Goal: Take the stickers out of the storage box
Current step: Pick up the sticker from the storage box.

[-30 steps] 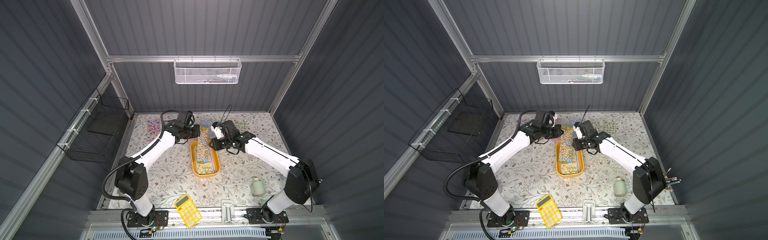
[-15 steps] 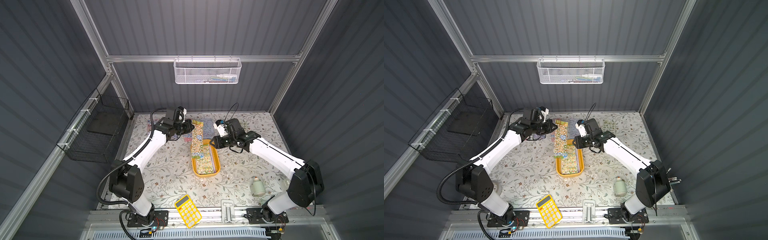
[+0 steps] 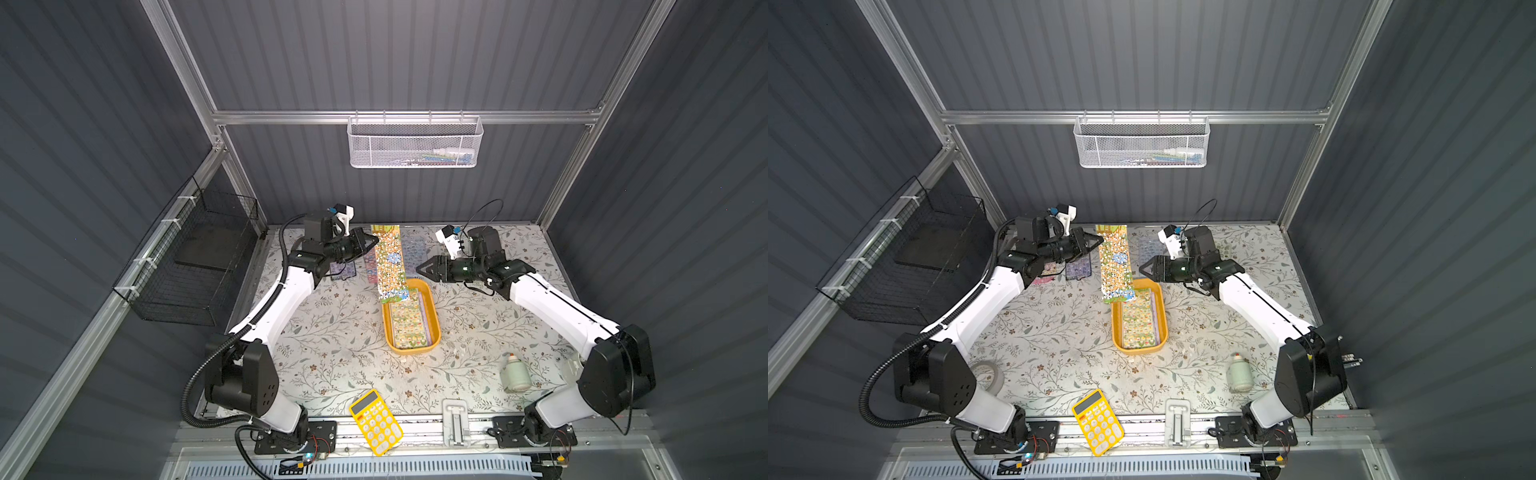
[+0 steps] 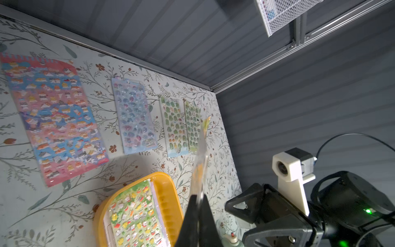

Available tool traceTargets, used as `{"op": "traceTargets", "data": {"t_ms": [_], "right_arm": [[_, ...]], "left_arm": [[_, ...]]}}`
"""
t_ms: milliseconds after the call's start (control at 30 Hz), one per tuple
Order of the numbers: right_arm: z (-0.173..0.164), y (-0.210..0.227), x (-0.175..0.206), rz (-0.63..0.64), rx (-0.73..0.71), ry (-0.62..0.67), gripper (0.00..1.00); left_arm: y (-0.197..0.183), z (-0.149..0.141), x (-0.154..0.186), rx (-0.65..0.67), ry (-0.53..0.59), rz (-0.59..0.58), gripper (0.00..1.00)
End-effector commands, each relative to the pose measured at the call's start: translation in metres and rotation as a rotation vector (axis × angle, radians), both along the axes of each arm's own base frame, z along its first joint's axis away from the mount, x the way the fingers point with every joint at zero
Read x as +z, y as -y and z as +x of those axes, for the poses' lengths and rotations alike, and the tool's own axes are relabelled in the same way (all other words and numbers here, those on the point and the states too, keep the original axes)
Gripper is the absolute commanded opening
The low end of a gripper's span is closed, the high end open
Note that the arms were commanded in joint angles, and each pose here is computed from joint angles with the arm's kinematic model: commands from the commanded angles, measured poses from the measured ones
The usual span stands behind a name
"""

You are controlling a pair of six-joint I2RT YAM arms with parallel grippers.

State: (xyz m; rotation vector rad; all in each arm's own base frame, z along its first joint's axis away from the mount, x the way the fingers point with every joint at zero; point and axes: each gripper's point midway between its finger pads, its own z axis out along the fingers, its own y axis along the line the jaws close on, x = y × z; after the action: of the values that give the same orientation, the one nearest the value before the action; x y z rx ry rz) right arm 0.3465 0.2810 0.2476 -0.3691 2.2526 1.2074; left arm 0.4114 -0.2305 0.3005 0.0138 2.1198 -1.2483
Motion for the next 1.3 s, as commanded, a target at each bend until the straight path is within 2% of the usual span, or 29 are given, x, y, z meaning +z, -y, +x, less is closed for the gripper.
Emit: {"op": "traceTargets", "data": {"t_ms": [0,433,800,933,1033,1100,1167,1267], "right_arm": [[-0.004,-0.014,0.016,0.091,0.056,-0.017,0.58],[0.006,-0.034,0.018,0.15,0.084,-0.055,0.58],[0.016,-0.04,0.027,0.204,0.086,-0.077,0.31],[0.016,-0.038,0.028,0.194,0.077,-0.068,0.13],[0.015,-0.035,0.027,0.18,0.067,-0.065,0.05],[0.015,-0.033,0.028,0.167,0.061,-0.06,0.0],[0.014,-0.031,0.028,0.158,0.06,-0.058,0.0],[0.015,-0.026,0.028,0.145,0.054,-0.054,0.0]], "left_arm": [[0.011,-0.004,0.022,-0.061,0.04,-0.093,0.0],[0.017,-0.003,0.032,-0.104,0.048,-0.191,0.0],[0.017,-0.001,0.022,-0.097,0.034,-0.186,0.0],[0.017,0.0,0.021,-0.096,0.038,-0.182,0.0],[0.017,0.002,0.023,-0.095,0.046,-0.184,0.01],[0.017,0.002,0.024,-0.092,0.051,-0.183,0.13],[0.016,0.002,0.025,-0.087,0.057,-0.177,0.32],[0.015,0.002,0.026,-0.082,0.061,-0.161,0.69]]}}
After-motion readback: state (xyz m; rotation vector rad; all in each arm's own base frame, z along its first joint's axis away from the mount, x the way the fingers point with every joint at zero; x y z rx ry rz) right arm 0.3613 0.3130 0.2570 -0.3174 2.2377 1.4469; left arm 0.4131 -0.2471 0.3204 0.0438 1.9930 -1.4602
